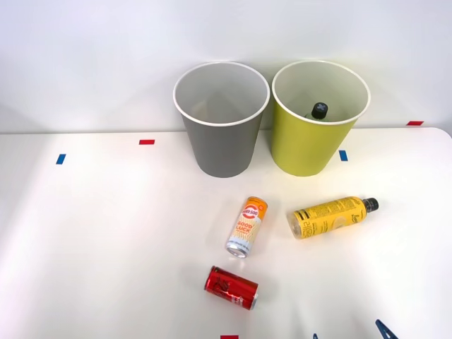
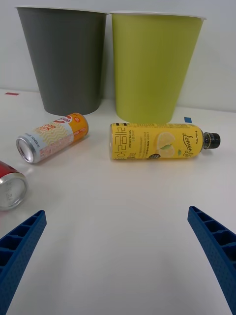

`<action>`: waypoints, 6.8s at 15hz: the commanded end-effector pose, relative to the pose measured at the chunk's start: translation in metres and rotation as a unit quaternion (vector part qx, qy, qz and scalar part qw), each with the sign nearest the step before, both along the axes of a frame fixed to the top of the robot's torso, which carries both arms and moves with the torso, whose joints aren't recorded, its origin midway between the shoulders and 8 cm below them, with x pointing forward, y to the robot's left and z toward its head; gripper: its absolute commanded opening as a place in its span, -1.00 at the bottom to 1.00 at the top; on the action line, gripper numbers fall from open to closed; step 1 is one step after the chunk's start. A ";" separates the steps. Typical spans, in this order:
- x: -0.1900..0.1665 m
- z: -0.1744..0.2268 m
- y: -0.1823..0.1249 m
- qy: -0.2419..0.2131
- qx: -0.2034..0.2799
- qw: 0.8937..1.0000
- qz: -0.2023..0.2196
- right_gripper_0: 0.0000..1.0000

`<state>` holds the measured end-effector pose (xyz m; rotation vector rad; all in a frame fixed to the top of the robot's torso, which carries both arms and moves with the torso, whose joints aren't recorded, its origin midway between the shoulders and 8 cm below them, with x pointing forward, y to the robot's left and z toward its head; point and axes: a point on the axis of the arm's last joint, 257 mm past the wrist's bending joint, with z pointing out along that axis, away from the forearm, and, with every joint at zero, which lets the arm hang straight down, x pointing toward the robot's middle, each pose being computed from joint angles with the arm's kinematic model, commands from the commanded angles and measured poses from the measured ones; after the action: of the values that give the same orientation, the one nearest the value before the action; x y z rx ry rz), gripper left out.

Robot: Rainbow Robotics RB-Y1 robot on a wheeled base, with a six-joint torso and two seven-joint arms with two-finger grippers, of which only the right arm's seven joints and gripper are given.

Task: Put cans in the gray bin, plastic bottles in the light green bin

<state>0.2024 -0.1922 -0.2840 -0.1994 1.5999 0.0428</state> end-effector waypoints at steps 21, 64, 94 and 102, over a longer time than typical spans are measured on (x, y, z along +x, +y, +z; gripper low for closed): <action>0.088 0.047 -0.009 0.093 -0.003 0.995 0.021 1.00; 0.224 0.026 0.009 0.215 -0.613 0.681 0.338 1.00; 0.254 -0.001 0.033 0.240 -0.546 0.729 0.335 -1.00; 0.262 0.075 0.081 0.145 -0.328 0.861 0.362 -1.00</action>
<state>0.4630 -0.1143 -0.2265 -1.4658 1.7233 0.0373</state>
